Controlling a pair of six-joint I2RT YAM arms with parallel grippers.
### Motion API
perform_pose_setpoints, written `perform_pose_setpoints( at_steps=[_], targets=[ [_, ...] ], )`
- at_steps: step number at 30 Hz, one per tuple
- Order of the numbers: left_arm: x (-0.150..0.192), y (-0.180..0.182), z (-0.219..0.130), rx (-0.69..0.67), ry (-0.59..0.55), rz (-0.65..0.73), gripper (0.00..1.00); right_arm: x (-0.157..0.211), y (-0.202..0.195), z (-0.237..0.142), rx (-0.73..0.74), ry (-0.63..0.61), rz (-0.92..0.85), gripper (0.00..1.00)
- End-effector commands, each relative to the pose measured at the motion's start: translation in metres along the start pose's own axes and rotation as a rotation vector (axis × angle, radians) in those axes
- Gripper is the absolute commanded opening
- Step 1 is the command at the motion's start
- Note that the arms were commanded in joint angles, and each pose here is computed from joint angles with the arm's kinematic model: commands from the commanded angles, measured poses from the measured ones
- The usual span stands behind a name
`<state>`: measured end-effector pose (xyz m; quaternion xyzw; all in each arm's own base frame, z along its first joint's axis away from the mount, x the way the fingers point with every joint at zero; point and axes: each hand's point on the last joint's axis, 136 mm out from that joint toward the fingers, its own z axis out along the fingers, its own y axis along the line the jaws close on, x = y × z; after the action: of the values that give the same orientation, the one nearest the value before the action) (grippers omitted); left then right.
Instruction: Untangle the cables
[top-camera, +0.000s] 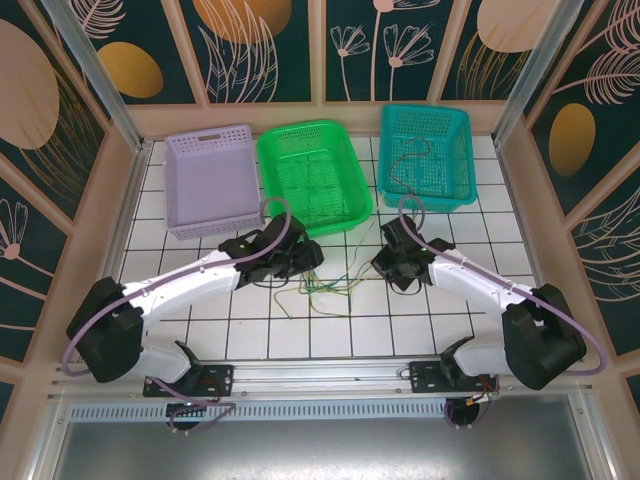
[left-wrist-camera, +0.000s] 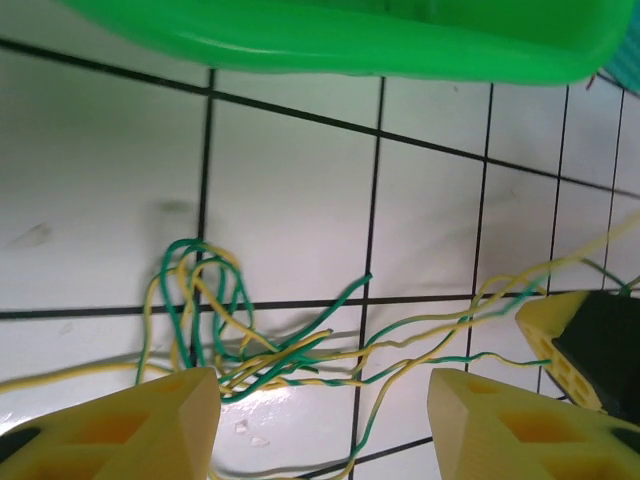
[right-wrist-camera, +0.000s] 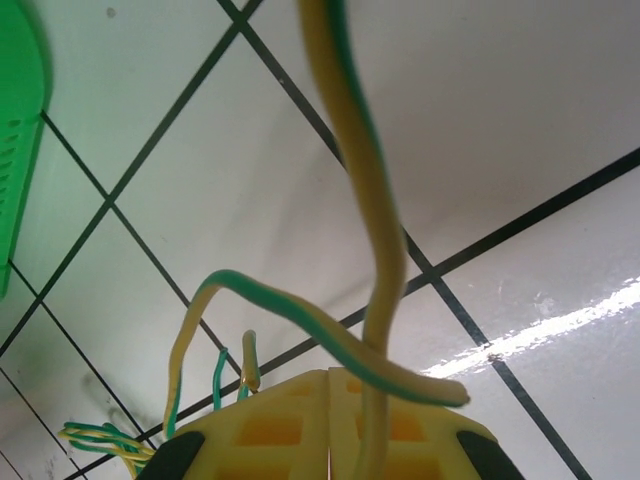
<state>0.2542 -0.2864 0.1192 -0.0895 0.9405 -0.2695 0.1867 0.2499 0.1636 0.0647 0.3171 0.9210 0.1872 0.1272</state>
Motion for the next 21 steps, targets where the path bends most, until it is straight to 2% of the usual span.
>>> perform_pose_setpoints(
  at_steps=[1, 4, 8, 14, 17, 21],
  targets=[
    [0.016, -0.001, 0.010, -0.062, 0.059, 0.152, 0.53, -0.011, 0.005, -0.006, 0.012, -0.040, -0.044, 0.00],
    [0.022, 0.000, 0.023, -0.092, 0.076, 0.222, 0.54, -0.012, 0.008, -0.009, 0.011, -0.046, -0.062, 0.00],
    [0.028, 0.020, 0.031, -0.189, 0.111, 0.261, 0.57, -0.007, 0.010, -0.004, -0.004, -0.011, -0.090, 0.00],
    [0.049, -0.016, 0.022, 0.000, 0.112, 0.399, 0.69, -0.013, 0.013, -0.002, 0.001, 0.008, -0.081, 0.00],
    [0.054, -0.027, 0.022, 0.044, 0.060, 0.543, 0.70, -0.014, 0.019, -0.005, -0.001, 0.026, -0.090, 0.00],
    [0.038, -0.035, 0.013, 0.062, -0.112, 0.719, 0.72, -0.022, 0.028, -0.018, 0.009, 0.015, -0.130, 0.00]
  ],
)
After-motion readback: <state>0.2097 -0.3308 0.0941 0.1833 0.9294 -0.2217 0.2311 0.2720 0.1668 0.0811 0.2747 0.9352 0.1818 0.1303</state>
